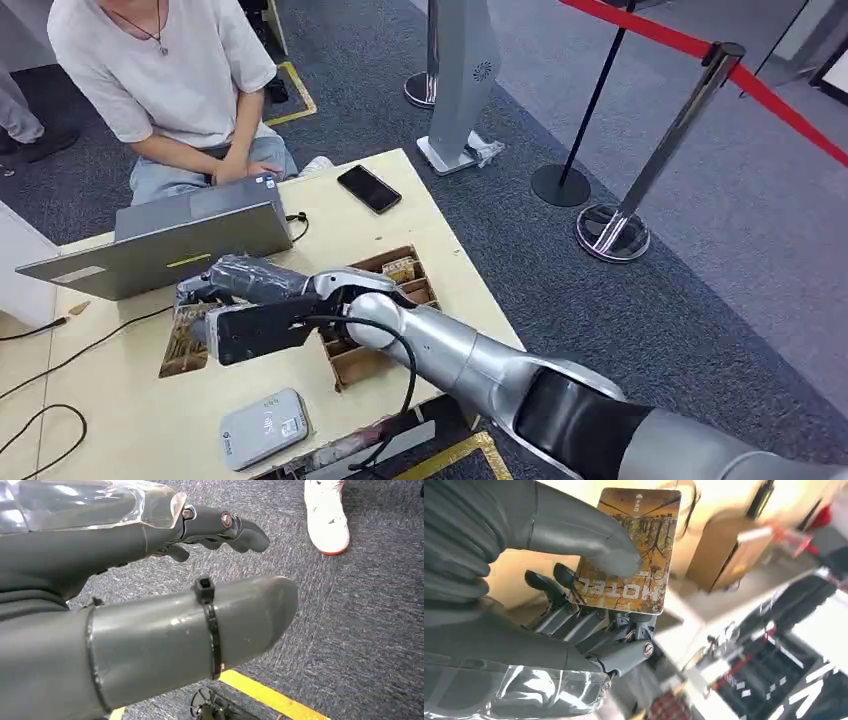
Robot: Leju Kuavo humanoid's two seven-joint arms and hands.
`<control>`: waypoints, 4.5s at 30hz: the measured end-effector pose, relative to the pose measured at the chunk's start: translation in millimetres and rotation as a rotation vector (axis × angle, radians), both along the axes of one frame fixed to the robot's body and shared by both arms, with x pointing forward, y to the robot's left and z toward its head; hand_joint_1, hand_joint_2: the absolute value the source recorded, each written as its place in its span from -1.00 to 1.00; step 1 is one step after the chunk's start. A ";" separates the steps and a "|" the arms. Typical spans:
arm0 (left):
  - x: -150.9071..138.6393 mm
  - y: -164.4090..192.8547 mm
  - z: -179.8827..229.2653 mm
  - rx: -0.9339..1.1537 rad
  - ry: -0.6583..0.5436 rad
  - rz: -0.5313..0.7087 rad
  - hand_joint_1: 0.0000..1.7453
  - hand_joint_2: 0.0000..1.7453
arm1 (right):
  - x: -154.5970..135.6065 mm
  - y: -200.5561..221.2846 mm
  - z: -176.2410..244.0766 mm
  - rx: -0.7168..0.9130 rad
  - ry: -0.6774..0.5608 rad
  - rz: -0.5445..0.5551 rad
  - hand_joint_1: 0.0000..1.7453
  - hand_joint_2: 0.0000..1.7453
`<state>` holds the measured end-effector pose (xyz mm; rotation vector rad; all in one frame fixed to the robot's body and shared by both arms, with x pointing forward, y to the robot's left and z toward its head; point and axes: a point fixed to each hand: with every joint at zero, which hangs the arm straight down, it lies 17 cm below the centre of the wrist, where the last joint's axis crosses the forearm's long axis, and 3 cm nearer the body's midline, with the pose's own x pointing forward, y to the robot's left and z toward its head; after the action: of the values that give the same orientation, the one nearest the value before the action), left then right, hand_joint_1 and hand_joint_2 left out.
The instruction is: Pass the card to the sensor for recognition and then transmit it.
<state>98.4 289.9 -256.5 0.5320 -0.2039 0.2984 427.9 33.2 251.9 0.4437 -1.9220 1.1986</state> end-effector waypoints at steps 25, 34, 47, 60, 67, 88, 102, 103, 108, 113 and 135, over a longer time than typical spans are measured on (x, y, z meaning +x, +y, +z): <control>12.2 -13.3 2.2 -0.022 0.005 -0.005 -1.00 -1.00 | 5.5 8.7 -147.5 -0.328 0.187 -0.071 1.00 1.00; 10.9 -15.0 2.8 -0.020 0.011 0.011 -1.00 -1.00 | 0.4 6.4 -188.9 -0.464 0.224 -0.064 1.00 1.00; 8.8 -15.2 2.5 -0.022 0.018 0.025 -1.00 -1.00 | -6.0 7.6 -213.0 -0.616 0.177 -0.054 1.00 1.00; 6.8 -18.7 3.2 -0.022 0.028 0.045 -1.00 -1.00 | 1.6 1.8 -227.5 -0.748 0.053 -0.101 1.00 1.00; 8.1 -19.1 3.5 -0.024 0.026 0.048 -1.00 -1.00 | 7.3 0.4 -228.0 -0.774 0.000 -0.128 1.00 1.00; 8.6 -19.0 3.9 -0.022 0.028 0.056 -1.00 -1.00 | 6.7 -0.4 -241.2 -0.852 -0.090 -0.148 1.00 1.00; 7.6 -19.1 3.7 -0.025 0.030 0.065 -1.00 -1.00 | 5.1 -0.2 -246.1 -0.870 -0.100 -0.154 1.00 1.00; 7.3 -19.1 3.6 -0.025 0.030 0.067 -1.00 -1.00 | 4.9 0.0 -246.3 -0.870 -0.100 -0.154 1.00 1.00; 7.2 -19.1 3.6 -0.025 0.030 0.068 -1.00 -1.00 | 4.7 0.4 -246.7 -0.874 -0.114 -0.156 1.00 1.00; 7.3 -19.1 3.6 -0.025 0.030 0.068 -1.00 -1.00 | 4.4 1.4 -246.4 -0.869 -0.119 -0.159 1.00 1.00; 4.3 -18.8 2.8 -0.031 0.034 0.088 -1.00 -1.00 | 4.0 18.0 -223.0 -0.798 -0.166 -0.150 1.00 1.00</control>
<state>102.8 271.1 -253.7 0.5154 -0.1432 0.3777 431.9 51.1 28.9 -0.2256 -1.4043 1.7978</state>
